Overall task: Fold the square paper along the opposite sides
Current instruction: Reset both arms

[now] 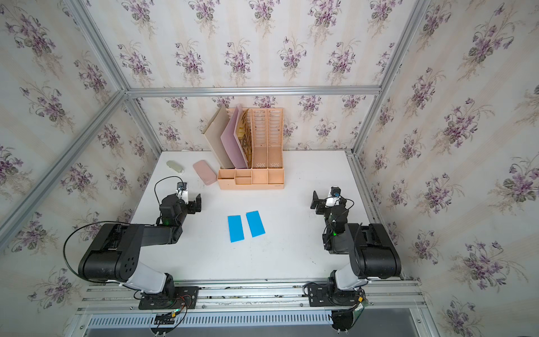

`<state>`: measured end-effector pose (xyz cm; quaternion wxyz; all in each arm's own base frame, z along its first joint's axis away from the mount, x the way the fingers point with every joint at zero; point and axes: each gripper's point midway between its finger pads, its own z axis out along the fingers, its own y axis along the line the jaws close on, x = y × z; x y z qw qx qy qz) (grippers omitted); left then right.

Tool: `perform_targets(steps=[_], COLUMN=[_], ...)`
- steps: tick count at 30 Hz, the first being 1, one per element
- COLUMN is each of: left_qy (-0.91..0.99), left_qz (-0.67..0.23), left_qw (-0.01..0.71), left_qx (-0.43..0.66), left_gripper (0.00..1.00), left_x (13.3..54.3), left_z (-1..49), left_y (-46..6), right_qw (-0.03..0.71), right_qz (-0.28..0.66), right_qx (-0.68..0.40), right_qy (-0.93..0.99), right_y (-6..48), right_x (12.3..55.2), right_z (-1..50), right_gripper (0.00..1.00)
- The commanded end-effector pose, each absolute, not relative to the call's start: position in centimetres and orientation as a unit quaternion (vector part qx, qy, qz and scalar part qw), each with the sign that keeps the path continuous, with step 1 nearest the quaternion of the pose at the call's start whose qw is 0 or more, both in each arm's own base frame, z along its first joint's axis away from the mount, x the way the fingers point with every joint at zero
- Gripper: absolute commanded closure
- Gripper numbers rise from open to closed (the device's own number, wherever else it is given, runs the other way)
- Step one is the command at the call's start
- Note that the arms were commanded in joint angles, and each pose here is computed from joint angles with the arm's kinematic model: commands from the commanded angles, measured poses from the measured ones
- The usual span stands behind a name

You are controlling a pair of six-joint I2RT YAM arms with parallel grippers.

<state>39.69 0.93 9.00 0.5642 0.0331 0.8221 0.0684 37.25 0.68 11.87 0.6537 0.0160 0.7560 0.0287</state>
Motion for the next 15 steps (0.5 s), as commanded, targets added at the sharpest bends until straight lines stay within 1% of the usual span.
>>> perform_targets(steps=[1,15], left_qy=[0.818,0.818], left_qz=[0.064,0.064], left_qw=[0.57,0.57], left_qx=[0.032,0.033], left_gripper=[0.01,0.01], left_x=[39.81,39.79], left_z=[9.41,9.38], left_y=[0.8,0.79], right_qw=[0.662,0.661], right_qz=[0.029,0.027], right_qx=[0.016,0.016], right_qy=[0.749,0.75], right_y=[0.71,0.68], right_x=[37.42,37.46], right_z=[12.42,12.39], right_gripper=[0.0,0.0])
